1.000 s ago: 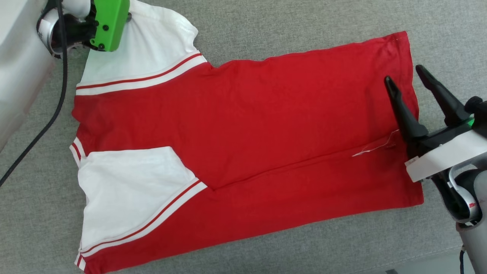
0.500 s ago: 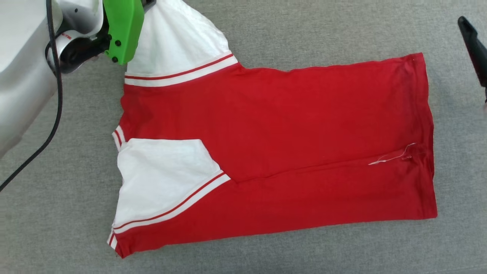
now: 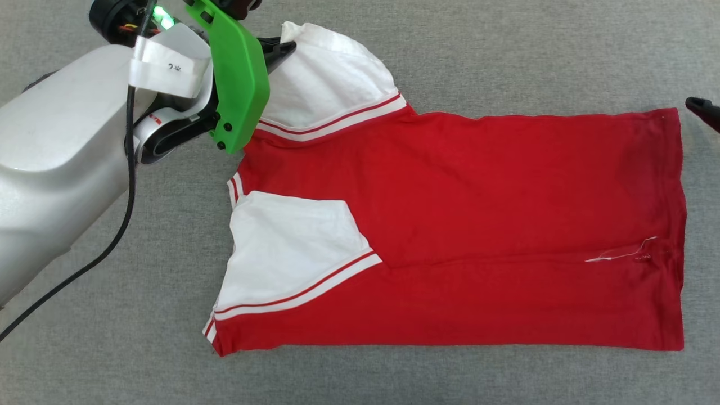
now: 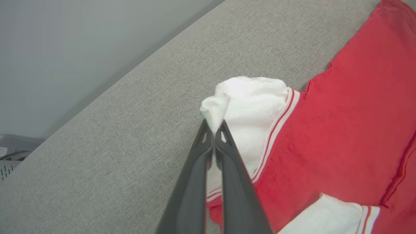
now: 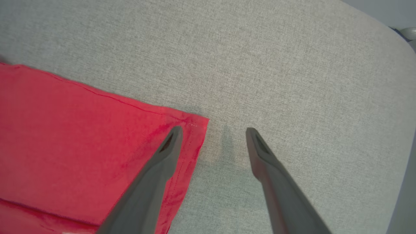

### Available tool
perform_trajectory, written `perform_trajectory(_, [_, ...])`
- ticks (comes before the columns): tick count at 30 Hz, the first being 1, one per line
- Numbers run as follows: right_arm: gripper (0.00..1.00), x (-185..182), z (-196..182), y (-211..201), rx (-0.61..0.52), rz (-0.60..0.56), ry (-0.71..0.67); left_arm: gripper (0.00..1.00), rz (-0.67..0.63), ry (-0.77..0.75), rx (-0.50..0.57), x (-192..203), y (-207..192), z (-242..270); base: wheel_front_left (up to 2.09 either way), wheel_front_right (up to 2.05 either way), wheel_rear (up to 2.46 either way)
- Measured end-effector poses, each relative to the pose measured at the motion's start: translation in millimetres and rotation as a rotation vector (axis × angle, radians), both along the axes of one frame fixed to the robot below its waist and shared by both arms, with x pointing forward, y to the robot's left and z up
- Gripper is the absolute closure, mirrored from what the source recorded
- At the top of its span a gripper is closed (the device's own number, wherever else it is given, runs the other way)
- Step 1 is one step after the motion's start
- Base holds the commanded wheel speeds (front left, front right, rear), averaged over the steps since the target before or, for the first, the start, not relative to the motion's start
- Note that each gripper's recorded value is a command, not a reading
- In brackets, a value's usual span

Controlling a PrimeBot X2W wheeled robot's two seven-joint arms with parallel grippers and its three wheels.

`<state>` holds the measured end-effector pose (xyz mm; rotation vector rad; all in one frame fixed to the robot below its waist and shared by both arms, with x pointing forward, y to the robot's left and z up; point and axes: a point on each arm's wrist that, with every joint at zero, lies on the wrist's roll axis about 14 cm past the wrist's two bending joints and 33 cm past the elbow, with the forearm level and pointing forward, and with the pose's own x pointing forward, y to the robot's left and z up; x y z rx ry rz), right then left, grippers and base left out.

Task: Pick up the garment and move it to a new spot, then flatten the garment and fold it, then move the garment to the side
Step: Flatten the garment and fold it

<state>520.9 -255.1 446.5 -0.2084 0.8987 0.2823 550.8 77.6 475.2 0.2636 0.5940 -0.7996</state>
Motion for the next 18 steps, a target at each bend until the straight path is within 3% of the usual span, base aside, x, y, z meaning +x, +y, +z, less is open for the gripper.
perform_trajectory(10, [0.00,-7.2,-71.7,20.9,-0.007,0.011,0.214,1.00,0.025,0.005,-0.025,-1.6,8.9,-14.1,0.00,0.00,0.00])
perform_trajectory(15, [0.00,-12.6,-88.3,18.0,-0.023,0.012,0.267,1.00,0.036,0.018,-0.031,-1.2,10.4,-22.9,0.00,0.00,0.00])
perform_trajectory(16, [0.59,-12.4,-88.4,18.4,-0.019,0.012,0.264,1.00,0.038,0.018,-0.032,-1.0,10.6,-23.1,0.00,0.00,0.00])
perform_trajectory(17, [1.00,-11.0,-87.3,19.3,-0.009,0.011,0.251,1.00,0.039,0.016,-0.034,-1.1,10.6,-23.0,0.00,0.00,0.00])
perform_trajectory(18, [1.00,-9.7,-85.9,20.0,0.000,0.009,0.234,1.00,0.040,0.016,-0.035,-1.6,10.7,-23.1,0.00,0.00,0.00])
